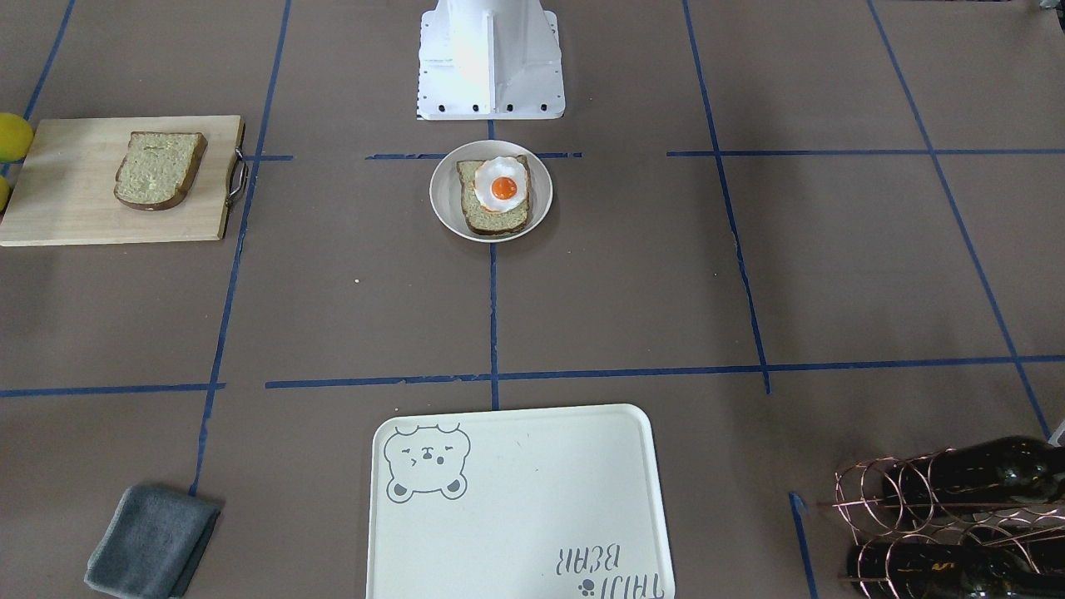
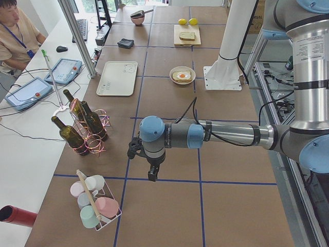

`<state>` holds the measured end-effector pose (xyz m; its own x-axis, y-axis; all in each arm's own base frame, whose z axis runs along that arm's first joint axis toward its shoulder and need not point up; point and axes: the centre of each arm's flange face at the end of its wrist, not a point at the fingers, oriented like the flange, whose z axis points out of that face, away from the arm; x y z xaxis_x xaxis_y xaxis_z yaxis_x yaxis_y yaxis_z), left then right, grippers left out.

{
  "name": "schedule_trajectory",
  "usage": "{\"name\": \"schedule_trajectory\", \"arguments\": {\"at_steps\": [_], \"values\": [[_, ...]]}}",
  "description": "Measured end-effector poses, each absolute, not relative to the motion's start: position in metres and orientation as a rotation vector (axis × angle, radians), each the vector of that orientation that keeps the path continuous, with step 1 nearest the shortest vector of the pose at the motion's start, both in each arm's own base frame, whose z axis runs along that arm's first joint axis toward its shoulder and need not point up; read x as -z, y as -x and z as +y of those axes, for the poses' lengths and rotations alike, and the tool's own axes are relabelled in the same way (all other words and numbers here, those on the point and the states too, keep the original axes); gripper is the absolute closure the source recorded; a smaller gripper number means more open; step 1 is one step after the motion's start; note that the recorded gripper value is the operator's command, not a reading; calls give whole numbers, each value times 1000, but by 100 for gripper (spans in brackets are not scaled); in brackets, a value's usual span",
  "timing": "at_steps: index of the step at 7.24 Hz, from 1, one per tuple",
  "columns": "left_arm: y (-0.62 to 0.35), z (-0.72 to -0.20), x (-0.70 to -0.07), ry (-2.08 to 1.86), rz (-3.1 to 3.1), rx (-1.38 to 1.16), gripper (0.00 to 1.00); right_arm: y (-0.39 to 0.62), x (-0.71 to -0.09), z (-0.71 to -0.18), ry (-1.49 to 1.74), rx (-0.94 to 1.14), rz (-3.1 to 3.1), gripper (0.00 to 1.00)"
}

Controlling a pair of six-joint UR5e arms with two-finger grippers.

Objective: Make sandwich and place on tray

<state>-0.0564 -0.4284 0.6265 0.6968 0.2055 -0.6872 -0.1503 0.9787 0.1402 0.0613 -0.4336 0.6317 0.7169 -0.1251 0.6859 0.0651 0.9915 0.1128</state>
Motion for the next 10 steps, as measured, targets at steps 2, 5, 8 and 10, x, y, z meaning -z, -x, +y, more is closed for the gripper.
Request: {"name": "schedule_trajectory", "arguments": {"at_steps": [2, 5, 8, 10], "values": [[56, -432, -623, -81, 775, -202, 0, -61, -632, -434, -82, 105, -765, 0], [55, -435, -621, -86, 774, -206, 0, -54, -622, -435, -97, 102, -795, 0], [54, -436, -620, -86, 785, -207, 0, 13, -582, -420, -82, 21, -879, 0], [52, -436, -620, -85, 797, -208, 0, 52, -582, -372, -98, -29, -948, 0]]}}
